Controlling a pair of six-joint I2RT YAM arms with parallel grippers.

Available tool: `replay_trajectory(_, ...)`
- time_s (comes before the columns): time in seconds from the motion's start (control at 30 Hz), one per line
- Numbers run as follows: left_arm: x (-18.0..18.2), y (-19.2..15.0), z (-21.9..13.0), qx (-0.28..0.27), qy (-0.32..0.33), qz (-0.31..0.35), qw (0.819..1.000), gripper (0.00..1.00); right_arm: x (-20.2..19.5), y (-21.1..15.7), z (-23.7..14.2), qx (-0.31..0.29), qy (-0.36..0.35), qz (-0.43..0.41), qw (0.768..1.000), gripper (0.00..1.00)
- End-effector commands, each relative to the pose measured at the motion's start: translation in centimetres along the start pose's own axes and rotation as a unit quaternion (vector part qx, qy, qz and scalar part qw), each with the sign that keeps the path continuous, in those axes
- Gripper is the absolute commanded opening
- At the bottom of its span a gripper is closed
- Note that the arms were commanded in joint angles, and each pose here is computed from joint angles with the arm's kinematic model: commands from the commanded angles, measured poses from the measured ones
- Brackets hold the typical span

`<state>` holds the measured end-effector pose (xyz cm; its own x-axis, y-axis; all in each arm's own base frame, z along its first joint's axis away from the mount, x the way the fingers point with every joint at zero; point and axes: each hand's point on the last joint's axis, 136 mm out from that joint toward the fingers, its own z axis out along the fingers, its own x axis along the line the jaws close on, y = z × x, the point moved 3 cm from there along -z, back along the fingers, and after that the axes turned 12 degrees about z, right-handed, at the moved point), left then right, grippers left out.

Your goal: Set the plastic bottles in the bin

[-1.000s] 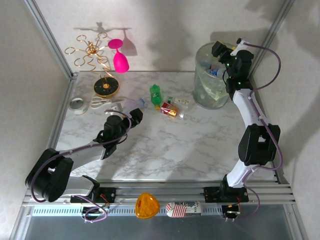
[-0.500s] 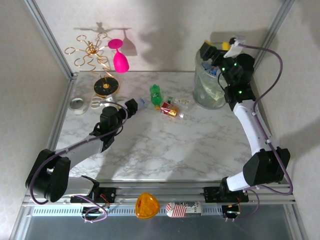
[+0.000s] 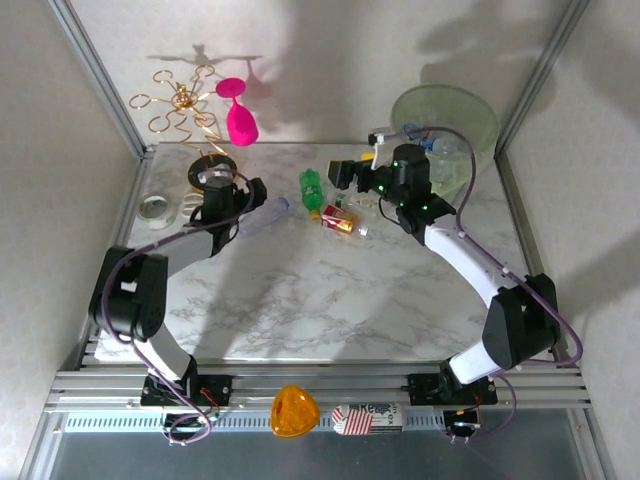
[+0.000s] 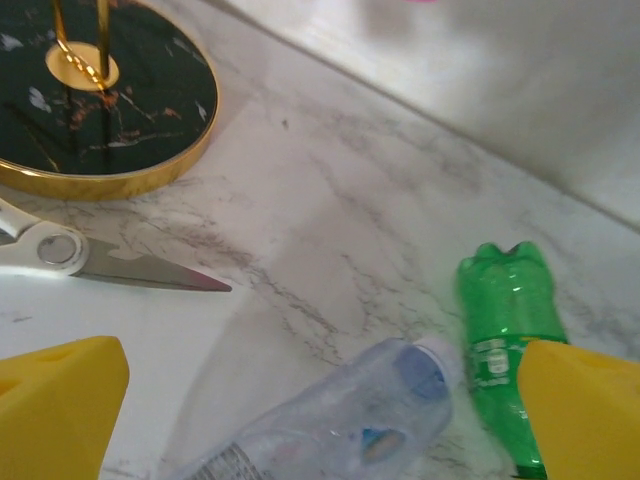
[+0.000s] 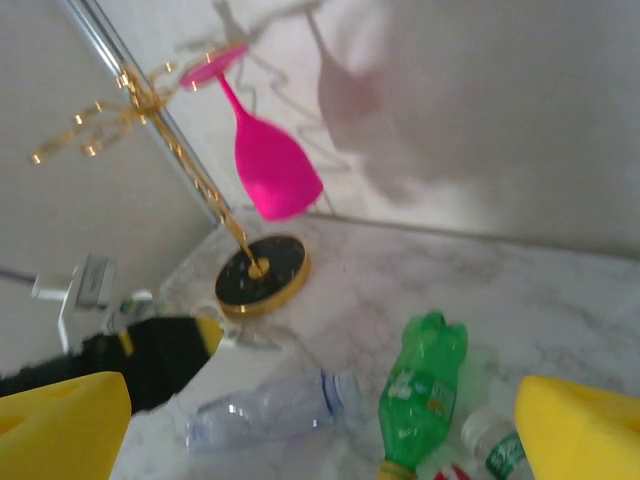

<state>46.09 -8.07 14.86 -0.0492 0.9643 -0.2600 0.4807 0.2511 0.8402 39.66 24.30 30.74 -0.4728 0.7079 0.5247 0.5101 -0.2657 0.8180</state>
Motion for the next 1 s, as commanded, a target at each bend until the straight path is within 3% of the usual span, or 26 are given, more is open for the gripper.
replay_trajectory(0.0, -0.6, -2.0, 1.8, 0.066, -0.022, 0.036, 0.997, 0.99, -1.3, -3.9, 0.7, 0.053, -0.020, -0.002, 0.998, 0.99)
replay_trajectory(0.17, 0.3, -3.6, 3.3, 0.104, 0.006, 0.053, 0.993, 1.00, -2.8, -6.0, 0.4, 0.061, -0.052, 0.008, 0.997, 0.99)
replay_trajectory(0.37, -0.3, -5.3, 2.6, 0.128, -0.009, 0.060, 0.990, 1.00, -3.4, -6.8, 0.4, 0.065, -0.058, 0.018, 0.996, 0.99)
replay_trajectory(0.97, -1.0, -10.5, 2.0, 0.194, 0.042, 0.163, 0.966, 0.86, -3.4, -7.8, 1.1, 0.079, -0.043, 0.039, 0.995, 0.99)
